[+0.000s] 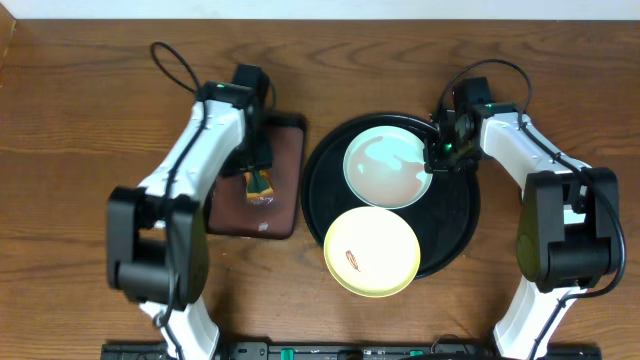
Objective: Clean dirty plates on tray and stack at the side
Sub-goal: 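Return the sponge to the brown tray and raise the left arm, then lift the green plate with the right gripper and tilt it over the brown tray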
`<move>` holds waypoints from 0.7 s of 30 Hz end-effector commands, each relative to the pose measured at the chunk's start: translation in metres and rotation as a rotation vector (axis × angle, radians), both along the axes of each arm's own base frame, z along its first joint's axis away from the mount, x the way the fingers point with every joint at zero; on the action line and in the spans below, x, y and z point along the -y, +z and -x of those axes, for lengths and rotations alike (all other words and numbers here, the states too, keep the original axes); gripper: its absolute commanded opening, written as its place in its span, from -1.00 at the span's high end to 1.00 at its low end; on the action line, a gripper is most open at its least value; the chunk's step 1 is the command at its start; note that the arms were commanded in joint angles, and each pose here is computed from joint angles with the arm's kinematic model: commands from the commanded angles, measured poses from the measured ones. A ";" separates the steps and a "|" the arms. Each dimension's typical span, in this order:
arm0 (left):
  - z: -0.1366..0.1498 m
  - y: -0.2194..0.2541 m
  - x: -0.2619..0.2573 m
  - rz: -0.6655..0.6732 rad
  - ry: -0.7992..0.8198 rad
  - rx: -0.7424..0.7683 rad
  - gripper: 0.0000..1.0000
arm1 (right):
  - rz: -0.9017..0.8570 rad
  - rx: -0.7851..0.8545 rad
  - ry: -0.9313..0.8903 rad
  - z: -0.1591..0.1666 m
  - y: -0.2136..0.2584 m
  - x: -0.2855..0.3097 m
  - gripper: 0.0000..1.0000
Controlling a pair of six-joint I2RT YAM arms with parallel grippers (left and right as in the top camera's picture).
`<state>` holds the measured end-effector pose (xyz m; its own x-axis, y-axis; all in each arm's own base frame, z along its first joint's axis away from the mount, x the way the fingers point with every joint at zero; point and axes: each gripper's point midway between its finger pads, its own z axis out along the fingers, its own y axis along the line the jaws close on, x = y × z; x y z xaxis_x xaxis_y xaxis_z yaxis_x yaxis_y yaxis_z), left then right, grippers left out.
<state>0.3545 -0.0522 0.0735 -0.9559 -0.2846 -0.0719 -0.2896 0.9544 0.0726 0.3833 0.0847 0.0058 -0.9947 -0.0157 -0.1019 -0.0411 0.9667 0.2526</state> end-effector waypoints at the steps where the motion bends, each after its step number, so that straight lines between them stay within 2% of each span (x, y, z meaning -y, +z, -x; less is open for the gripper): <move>1: 0.001 0.060 -0.011 0.055 0.041 0.146 -0.20 | 0.038 -0.010 0.000 0.002 -0.008 0.011 0.97; 2: 0.005 0.073 -0.015 0.064 0.054 0.172 -0.24 | 0.038 -0.010 0.000 0.002 -0.008 0.011 0.97; 3: 0.011 0.089 -0.022 0.068 0.072 0.203 -0.28 | 0.038 -0.010 0.000 0.002 -0.008 0.011 0.88; 5: 0.026 0.117 -0.037 0.071 0.111 0.263 -0.35 | 0.038 -0.007 0.000 0.001 -0.008 0.010 0.58; 6: 0.033 0.128 -0.044 0.071 0.129 0.287 -0.39 | 0.037 -0.005 0.000 0.000 -0.008 0.011 0.58; 8: 0.049 0.154 -0.061 0.068 0.178 0.355 -0.46 | 0.036 0.002 0.000 -0.001 -0.008 0.010 0.95; 14: 0.086 0.199 -0.090 0.056 0.277 0.505 -0.64 | 0.024 0.058 0.002 -0.012 0.013 0.007 0.97; 21: 0.105 0.224 -0.091 0.058 0.284 0.608 -0.67 | -0.003 0.278 0.062 -0.035 0.101 -0.023 0.98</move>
